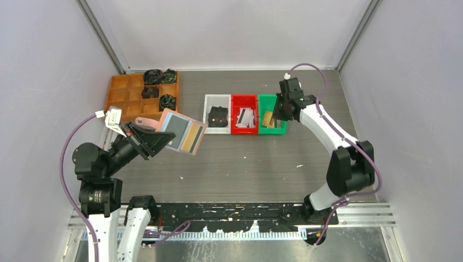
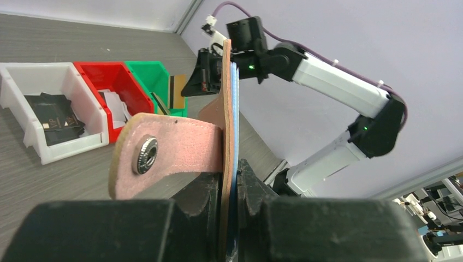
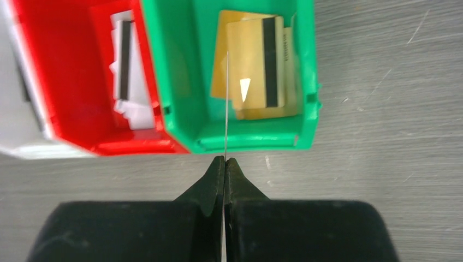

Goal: Take the credit cards out of the card holder
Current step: Place the credit card in the storage box.

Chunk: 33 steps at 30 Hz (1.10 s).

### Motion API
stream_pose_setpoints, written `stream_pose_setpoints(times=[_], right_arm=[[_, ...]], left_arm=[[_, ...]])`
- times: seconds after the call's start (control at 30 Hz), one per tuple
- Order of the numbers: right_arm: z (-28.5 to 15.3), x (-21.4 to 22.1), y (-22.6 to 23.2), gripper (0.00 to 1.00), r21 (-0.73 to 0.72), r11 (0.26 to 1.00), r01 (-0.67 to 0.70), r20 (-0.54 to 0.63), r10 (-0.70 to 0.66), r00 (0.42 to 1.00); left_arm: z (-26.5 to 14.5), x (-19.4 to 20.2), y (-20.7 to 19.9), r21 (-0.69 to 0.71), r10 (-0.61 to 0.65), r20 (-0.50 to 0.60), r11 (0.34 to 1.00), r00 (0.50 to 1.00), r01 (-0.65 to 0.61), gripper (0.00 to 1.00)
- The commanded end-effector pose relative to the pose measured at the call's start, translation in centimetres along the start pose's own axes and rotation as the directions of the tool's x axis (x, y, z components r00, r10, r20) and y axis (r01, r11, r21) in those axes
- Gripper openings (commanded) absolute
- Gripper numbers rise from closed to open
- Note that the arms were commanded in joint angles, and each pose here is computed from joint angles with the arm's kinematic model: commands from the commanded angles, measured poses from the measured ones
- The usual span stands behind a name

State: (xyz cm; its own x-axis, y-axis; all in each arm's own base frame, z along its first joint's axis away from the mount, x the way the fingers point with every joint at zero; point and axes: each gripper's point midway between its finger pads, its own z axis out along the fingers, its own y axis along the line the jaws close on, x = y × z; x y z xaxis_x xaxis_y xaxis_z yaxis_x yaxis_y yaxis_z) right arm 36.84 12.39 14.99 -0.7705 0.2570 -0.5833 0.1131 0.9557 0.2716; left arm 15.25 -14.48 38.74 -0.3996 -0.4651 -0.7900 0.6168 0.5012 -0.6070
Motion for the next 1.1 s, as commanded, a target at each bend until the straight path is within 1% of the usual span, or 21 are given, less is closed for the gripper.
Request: stream_pose_setpoints(times=[0.0,0.23,0.5,0.6,0.7,0.8,0.83,0.87,1.0,1.07], right_arm=[[1.1,-3.3,-1.5,0.01,0.088,0.993,0.076,0.032,-0.079,0.996],[5.0,-3.7,-0.2,0.01,0.03,0.995,0.095,-0.06,-0.093,0.994],[7.8,-1.7,2.2,0.01,-0.116,0.991,0.071,-0.166,-0.09,0.982],[8.5,-0.9,1.8,0.01,-0.108,0.992,0.066,-0.185,-0.085,0.979],[8.9,-0.5,0.9,0.01,-0.069,0.995,0.074,-0.189,-0.086,0.978],[9.1,-0.5,-0.3,0.12,-0.009,0.997,0.081,-0.189,-0.081,0.979],[8.9,-0.7,-0.6,0.19,0.011,0.997,0.078,-0.182,-0.075,0.98],[8.5,-1.0,-0.8,0.25,0.028,0.997,0.077,-0.167,-0.071,0.983],[5.8,-3.1,-1.2,0.44,0.065,0.996,0.068,-0.07,-0.064,0.996],[4.0,-4.2,-0.5,0.48,0.048,0.997,0.056,-0.024,-0.055,0.998]], left_arm=[[-0.4,-1.1,-2.1,0.064,0.067,0.032,0.996,0.997,-0.069,0.0],[-0.2,-0.9,-2.8,0.111,0.042,0.012,0.993,0.999,-0.043,0.0],[-0.4,-0.8,-3.0,0.115,0.042,0.013,0.992,0.999,-0.043,0.0],[-0.5,-0.4,-3.0,0.117,0.033,-0.001,0.993,0.999,-0.033,0.0],[-0.4,-0.3,-3.0,0.122,0.029,-0.021,0.992,0.999,-0.026,0.0],[-0.3,-0.4,-3.1,0.127,0.039,-0.031,0.991,0.999,-0.035,0.0],[-0.3,-0.4,-3.2,0.133,0.043,-0.035,0.99,0.998,-0.038,0.0],[-0.3,-0.4,-3.2,0.136,0.043,-0.039,0.99,0.998,-0.037,0.0],[-0.3,-0.3,-3.4,0.15,0.05,-0.043,0.988,0.998,-0.043,0.0],[-0.4,-0.4,-3.5,0.155,0.054,-0.039,0.987,0.998,-0.047,0.0]])
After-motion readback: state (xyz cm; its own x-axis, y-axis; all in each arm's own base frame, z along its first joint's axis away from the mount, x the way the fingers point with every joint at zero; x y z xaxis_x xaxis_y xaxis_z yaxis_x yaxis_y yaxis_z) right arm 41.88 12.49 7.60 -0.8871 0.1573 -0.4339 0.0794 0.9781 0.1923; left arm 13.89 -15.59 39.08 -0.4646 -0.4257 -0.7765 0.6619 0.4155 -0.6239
